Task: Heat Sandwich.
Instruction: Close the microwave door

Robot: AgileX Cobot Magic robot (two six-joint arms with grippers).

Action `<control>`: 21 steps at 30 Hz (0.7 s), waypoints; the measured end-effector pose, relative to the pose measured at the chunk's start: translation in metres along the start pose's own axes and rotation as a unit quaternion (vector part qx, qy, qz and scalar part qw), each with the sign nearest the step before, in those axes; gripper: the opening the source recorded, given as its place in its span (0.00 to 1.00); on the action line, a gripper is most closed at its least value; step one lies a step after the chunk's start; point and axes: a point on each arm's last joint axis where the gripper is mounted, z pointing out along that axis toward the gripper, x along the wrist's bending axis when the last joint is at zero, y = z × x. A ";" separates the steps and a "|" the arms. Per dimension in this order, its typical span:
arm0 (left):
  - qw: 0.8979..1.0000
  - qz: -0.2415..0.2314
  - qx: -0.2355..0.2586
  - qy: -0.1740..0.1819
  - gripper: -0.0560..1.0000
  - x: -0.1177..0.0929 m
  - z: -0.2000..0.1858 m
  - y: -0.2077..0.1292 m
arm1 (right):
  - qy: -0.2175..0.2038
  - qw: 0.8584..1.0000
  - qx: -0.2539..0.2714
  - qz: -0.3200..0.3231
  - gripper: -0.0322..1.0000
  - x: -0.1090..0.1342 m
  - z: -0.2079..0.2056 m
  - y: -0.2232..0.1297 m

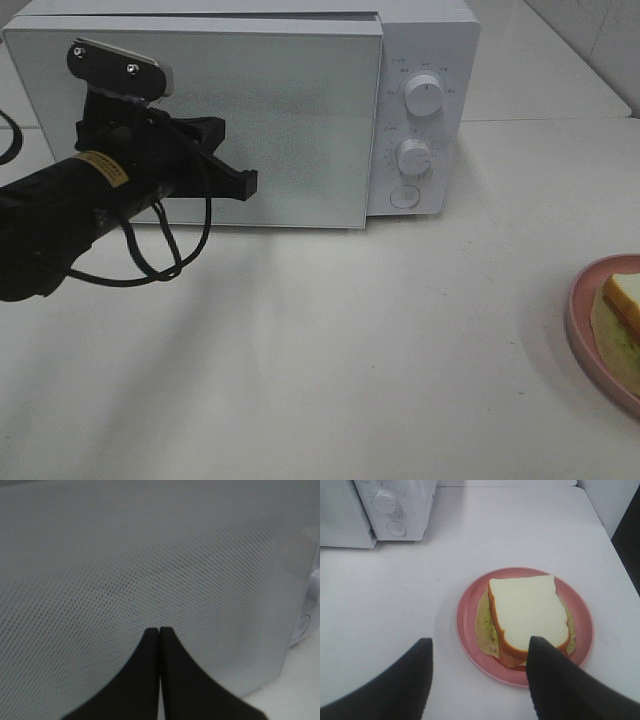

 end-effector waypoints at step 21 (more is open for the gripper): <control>1.000 -0.001 -0.005 -0.021 0.05 -0.019 0.061 0.010 | -0.001 1.000 0.000 0.001 0.57 0.000 0.000 0.000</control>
